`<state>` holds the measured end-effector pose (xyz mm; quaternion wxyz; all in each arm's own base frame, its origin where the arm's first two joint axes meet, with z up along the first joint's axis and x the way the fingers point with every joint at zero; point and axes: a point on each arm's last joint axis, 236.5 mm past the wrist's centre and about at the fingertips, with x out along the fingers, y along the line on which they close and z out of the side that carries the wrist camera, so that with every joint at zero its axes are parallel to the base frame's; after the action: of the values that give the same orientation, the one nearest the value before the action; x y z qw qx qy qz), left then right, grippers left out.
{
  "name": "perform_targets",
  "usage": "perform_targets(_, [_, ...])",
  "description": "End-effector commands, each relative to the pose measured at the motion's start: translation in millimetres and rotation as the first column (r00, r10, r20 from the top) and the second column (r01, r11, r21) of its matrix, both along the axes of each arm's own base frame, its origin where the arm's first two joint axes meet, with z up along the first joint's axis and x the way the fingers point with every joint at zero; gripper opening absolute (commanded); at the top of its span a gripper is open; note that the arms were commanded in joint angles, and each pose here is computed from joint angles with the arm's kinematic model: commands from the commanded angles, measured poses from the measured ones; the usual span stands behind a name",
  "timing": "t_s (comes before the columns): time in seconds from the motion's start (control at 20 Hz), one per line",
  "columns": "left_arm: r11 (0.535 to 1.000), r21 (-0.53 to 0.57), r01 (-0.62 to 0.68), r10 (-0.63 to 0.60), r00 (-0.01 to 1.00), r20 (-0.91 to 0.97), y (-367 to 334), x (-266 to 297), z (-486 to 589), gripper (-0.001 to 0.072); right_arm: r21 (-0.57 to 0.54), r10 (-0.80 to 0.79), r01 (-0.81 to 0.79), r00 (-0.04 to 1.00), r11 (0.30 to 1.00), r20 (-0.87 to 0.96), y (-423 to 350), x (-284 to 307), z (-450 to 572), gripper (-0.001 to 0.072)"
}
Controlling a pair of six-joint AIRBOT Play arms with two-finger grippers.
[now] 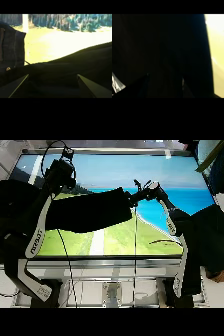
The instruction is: Fold the clothes and pants, and hang the long-sleeved shirts on hangers.
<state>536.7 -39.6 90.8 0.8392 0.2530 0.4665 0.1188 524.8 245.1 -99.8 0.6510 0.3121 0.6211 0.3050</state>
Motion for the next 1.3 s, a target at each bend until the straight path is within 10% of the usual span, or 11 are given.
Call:
perform_targets(0.0, [1.000,0.017,0.005,-0.004,1.000,-0.018,7.0,-1.4,0.2,0.0702,-0.029,-0.010,0.011,0.999,1.000,0.047,1.8,11.3,7.6,0.0447])
perform_targets(0.4, [1.000,0.010,0.007,-0.007,1.000,-0.013,8.3,0.6,-0.1,0.0702,-0.202,-0.086,0.091,0.996,0.975,0.034,-81.5,19.5,10.4,0.0447])
perform_targets(1.15, [1.000,-0.019,0.012,-0.013,0.999,-0.036,1.5,0.3,-12.0,0.0702,-0.097,0.024,-0.028,0.999,0.995,-0.042,16.2,-14.3,-11.3,0.0446])
perform_targets(1.2, [1.000,-0.018,0.011,-0.012,0.999,-0.041,1.8,0.8,-14.5,0.0701,-0.071,0.040,-0.042,0.998,0.997,-0.040,23.9,-16.4,-3.5,0.0404])
perform_targets(1.25, [1.000,-0.014,0.010,-0.010,0.999,-0.051,2.3,0.9,-19.1,0.0701,-0.040,0.061,-0.062,0.998,0.997,-0.026,29.1,-17.3,8.3,0.0206])
